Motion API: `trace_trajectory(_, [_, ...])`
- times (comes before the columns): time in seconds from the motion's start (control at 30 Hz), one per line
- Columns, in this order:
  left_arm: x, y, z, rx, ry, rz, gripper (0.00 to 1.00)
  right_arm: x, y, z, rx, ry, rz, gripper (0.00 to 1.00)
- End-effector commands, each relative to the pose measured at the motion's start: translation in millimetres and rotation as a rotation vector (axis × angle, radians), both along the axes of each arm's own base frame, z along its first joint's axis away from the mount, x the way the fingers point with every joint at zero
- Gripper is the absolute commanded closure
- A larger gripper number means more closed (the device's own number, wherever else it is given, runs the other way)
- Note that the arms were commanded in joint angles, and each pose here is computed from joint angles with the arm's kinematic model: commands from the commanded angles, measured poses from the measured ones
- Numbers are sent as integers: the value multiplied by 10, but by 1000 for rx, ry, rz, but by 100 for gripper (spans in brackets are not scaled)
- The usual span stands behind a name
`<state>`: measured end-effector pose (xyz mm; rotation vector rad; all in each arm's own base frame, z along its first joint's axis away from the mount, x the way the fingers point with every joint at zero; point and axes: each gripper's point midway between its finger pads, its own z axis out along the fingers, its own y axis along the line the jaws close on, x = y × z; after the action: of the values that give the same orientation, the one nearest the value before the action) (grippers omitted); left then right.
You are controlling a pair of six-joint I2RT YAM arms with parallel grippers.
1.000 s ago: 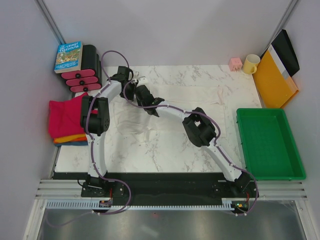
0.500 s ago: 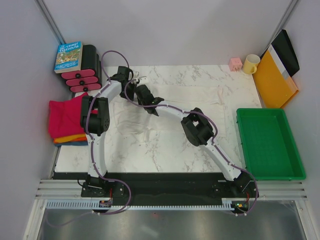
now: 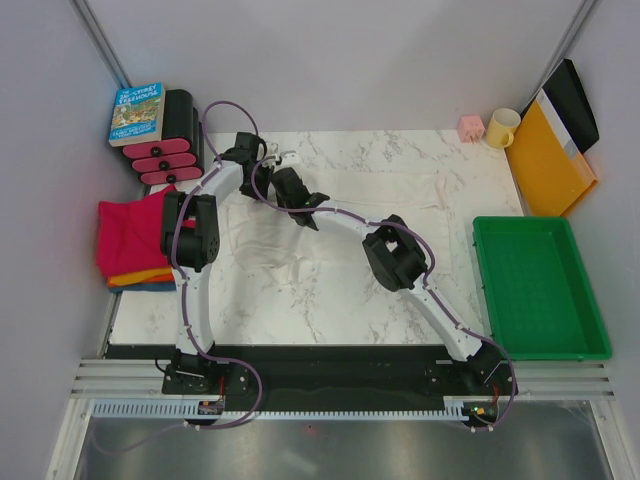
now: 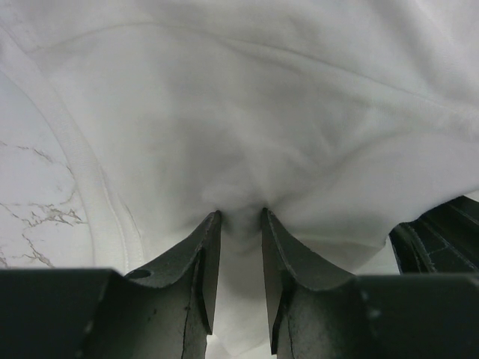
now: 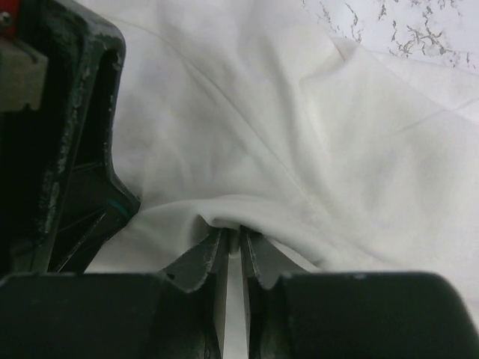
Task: Fold and stack the t-shirts
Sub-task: Fold the flattened tshirt in 1/3 of the way
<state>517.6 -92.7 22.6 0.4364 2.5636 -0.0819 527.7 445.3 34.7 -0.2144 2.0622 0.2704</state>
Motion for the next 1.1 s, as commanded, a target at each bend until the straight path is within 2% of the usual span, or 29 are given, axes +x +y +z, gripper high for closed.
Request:
trace_trajectory(0.0, [-143,14,-228,22,74,-35,66,87,36,263,51,-43,-17,85])
trace_trajectory(0.13, [-132,11,-239,21,74,-33,66,40,-29,327,45,-42,-24,88])
trace_trajectory(0.3, [-120,5,-232,17,72,-30,66,-40,-107,535,48,-60,-35,100])
trace_trajectory(0.67, [-133,3,-235,15,76,-28,66,-306,-207,819,61,-65,-35,100])
trace_trajectory(1.07, [-131,1,-210,14,71,-31,66,-1034,-176,581,13,29,56,100])
